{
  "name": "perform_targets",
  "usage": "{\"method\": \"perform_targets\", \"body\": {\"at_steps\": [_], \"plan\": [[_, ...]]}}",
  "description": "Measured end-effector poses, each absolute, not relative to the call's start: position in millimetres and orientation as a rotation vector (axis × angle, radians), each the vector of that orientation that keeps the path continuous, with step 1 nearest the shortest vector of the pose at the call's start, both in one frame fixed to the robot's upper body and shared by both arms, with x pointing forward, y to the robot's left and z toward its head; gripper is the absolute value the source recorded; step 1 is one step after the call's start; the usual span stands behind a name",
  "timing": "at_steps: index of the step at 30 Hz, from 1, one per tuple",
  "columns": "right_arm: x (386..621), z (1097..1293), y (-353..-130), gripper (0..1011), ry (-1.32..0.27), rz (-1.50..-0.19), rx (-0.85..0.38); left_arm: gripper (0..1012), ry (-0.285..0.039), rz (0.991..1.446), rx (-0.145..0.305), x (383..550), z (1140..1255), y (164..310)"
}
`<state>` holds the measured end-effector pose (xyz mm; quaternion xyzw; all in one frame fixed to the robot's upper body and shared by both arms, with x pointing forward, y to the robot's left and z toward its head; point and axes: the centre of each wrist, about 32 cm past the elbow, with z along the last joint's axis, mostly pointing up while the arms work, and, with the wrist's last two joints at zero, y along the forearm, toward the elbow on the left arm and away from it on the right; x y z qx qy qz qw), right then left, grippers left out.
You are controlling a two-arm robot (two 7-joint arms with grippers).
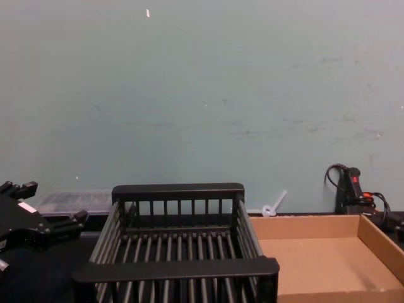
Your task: Pick up the white tape and place it into the black box , Pick up the silver tape and place it into the brown box.
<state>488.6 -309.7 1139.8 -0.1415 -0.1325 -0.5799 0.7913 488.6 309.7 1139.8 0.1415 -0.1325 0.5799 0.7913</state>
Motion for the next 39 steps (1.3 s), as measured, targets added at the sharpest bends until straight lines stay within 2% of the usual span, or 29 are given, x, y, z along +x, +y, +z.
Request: {"method": "perform_targets", "body": {"at_steps": [39], "plan": [[488.6,1139.7,-309.7,1003,-0.285,-1.248,-0.304,1002,-0.285,1.248,0.304,488.6,1139.8,309.7]]}}
